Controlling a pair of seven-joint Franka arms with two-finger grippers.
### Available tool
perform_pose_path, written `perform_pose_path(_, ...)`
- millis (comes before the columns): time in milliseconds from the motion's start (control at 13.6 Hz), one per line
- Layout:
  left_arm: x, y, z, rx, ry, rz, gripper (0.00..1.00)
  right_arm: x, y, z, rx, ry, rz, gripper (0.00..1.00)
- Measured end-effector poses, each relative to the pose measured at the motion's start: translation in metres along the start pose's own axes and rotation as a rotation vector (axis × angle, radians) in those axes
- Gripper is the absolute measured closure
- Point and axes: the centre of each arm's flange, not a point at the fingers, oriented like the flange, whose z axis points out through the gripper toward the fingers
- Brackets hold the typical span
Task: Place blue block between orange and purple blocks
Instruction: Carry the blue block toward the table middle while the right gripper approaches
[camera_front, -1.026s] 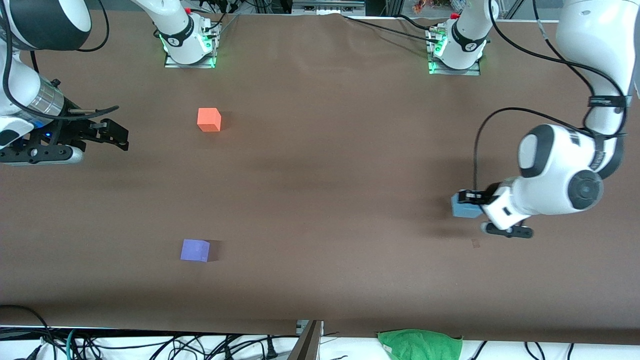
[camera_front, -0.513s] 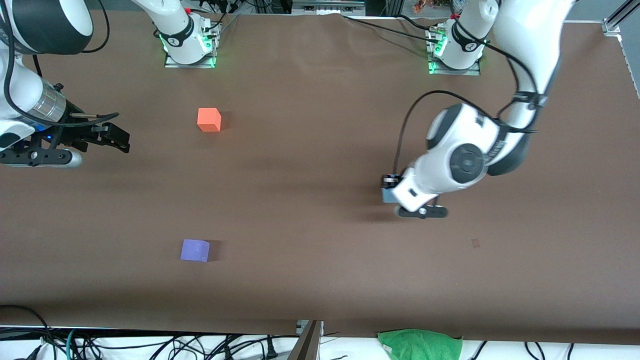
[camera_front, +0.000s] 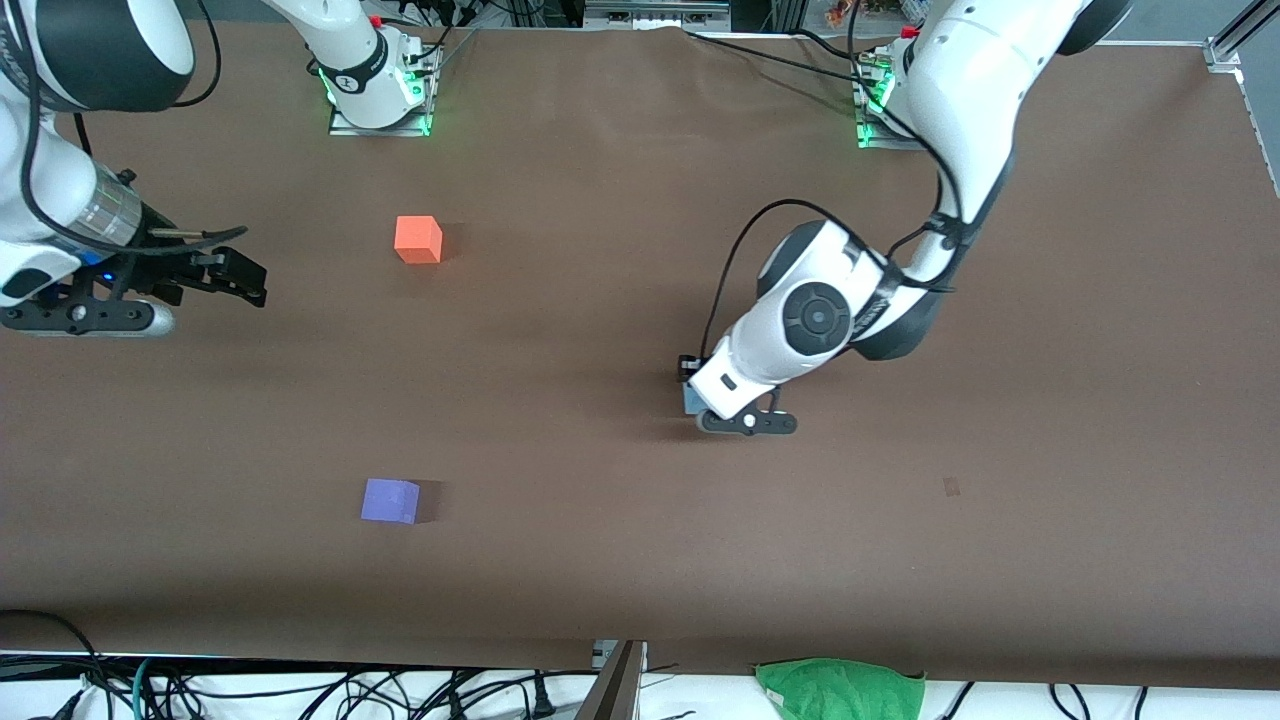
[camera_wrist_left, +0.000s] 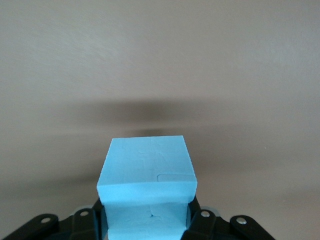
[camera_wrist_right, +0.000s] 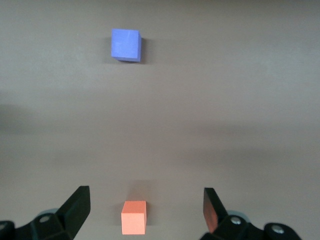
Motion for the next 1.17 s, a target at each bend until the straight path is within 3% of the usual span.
perform_pose_path(293,-0.013,0.017,0.041,0.012,-0.031,-0.050,0.41,0.017,-0.011,0.043,0.009,-0.055,-0.006,0.00)
perform_pose_path(513,-0.022,0.025,0.062,0.028,-0.055,-0.130,0.41,0.028,-0.019,0.090,0.008,-0.126,-0.011,0.00)
perform_pose_path(806,-0.026,0.027,0.085,0.034,-0.066,-0.172,0.37,0.030,-0.039,0.096,0.006,-0.127,-0.040,0.00)
perform_pose_path(1099,-0.016,0.023,0.080,0.024,-0.044,-0.182,0.01,0.031,-0.042,0.093,0.025,-0.123,-0.038,0.00)
perform_pose_path(1172,-0.009,0.024,0.070,0.021,-0.038,-0.186,0.00,0.031,-0.042,0.093,0.029,-0.124,-0.037,0.00)
